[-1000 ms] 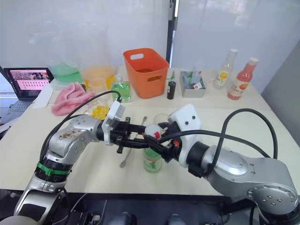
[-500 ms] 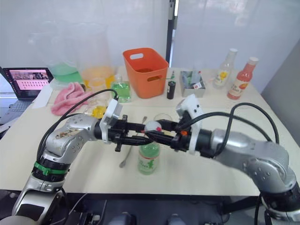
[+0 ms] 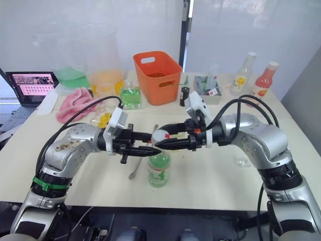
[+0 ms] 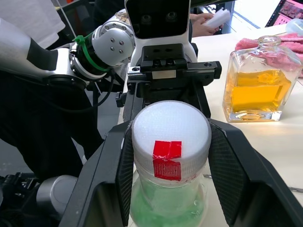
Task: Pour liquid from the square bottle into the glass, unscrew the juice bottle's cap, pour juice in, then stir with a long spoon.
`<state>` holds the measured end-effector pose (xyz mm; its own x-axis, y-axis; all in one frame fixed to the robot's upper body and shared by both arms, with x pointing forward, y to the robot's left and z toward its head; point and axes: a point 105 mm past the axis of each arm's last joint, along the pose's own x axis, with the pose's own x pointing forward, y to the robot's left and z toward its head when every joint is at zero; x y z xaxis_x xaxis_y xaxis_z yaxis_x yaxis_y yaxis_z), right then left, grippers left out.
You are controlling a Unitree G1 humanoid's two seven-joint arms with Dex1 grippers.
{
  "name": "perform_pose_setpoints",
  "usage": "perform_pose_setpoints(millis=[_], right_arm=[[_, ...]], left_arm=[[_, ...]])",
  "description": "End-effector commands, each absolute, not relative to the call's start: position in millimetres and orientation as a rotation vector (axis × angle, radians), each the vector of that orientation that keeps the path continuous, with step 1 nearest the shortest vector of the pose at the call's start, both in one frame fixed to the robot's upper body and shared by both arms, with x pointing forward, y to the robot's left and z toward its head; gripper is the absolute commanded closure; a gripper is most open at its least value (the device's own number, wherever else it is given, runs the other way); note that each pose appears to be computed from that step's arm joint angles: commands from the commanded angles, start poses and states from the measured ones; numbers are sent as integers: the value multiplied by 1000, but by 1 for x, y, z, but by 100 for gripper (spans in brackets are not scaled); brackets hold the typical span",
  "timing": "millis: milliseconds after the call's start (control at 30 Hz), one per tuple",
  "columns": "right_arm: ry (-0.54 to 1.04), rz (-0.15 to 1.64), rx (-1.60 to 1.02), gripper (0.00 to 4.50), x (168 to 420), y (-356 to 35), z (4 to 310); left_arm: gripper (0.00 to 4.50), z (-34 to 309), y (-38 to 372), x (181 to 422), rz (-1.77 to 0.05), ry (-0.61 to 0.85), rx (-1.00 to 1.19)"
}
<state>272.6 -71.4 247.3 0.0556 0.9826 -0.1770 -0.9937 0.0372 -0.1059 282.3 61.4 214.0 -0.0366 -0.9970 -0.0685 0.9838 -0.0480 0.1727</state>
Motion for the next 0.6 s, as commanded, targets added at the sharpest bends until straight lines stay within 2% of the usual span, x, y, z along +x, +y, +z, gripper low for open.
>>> perform_pose_setpoints(millis=[33, 433, 500, 600], right_arm=[[-59, 1528, -281, 276, 255, -61, 268], [6, 1436, -285, 276, 252, -64, 251], [5, 1431, -270, 175, 252, -64, 251], [-8, 1439, -249, 74, 250, -63, 254]], left_arm=[[299, 217, 50, 273, -1682, -139, 212], [299, 212, 44, 278, -1708, -137, 214], [299, 213, 43, 278, -1711, -139, 213], [299, 213, 41, 279, -1713, -141, 214]])
